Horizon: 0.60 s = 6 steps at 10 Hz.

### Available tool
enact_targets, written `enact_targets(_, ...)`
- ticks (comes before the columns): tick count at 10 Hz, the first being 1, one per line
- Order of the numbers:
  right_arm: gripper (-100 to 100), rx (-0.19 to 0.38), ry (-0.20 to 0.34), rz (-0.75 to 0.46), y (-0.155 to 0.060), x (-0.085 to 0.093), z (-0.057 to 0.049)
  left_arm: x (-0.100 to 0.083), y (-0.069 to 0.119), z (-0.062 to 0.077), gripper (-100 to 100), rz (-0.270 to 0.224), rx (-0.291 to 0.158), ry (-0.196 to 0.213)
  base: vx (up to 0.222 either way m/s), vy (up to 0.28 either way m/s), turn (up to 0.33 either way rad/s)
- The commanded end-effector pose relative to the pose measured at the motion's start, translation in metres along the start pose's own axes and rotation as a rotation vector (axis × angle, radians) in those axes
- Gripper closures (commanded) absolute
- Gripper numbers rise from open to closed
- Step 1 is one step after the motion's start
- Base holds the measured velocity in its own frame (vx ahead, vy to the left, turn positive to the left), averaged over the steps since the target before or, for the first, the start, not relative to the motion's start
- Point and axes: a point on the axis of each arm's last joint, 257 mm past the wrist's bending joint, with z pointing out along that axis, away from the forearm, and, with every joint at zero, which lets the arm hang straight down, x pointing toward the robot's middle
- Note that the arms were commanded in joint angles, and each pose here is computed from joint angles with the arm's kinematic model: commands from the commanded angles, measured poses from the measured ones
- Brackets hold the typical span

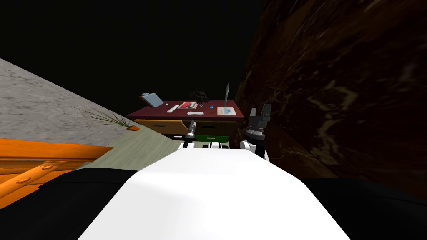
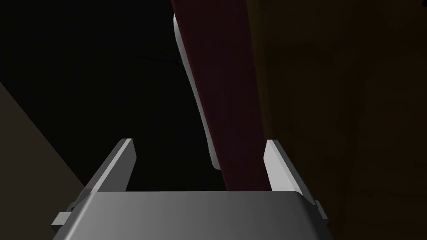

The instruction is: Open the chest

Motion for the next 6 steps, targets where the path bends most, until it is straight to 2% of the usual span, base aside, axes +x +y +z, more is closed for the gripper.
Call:
enact_targets(1, 0, 0.000, 0.000, 0.000, 0.000, 0.000, 0.000, 0.008, 0.027, -0.006, -100, 0.003, -0.055, 0.018, -0.023, -0.042, -0.018)
enact_targets(5, 0, 0.000, 0.000, 0.000, 0.000, 0.000, 0.000, 0.024, 0.067, -0.018, -100, -0.003, -0.138, 0.039, -0.026, -0.051, -0.017)
enact_targets(6, 0, 0.000, 0.000, 0.000, 0.000, 0.000, 0.000, 0.025, 0.068, -0.018, -100, -0.003, -0.140, 0.039, -0.020, -0.033, -0.003)
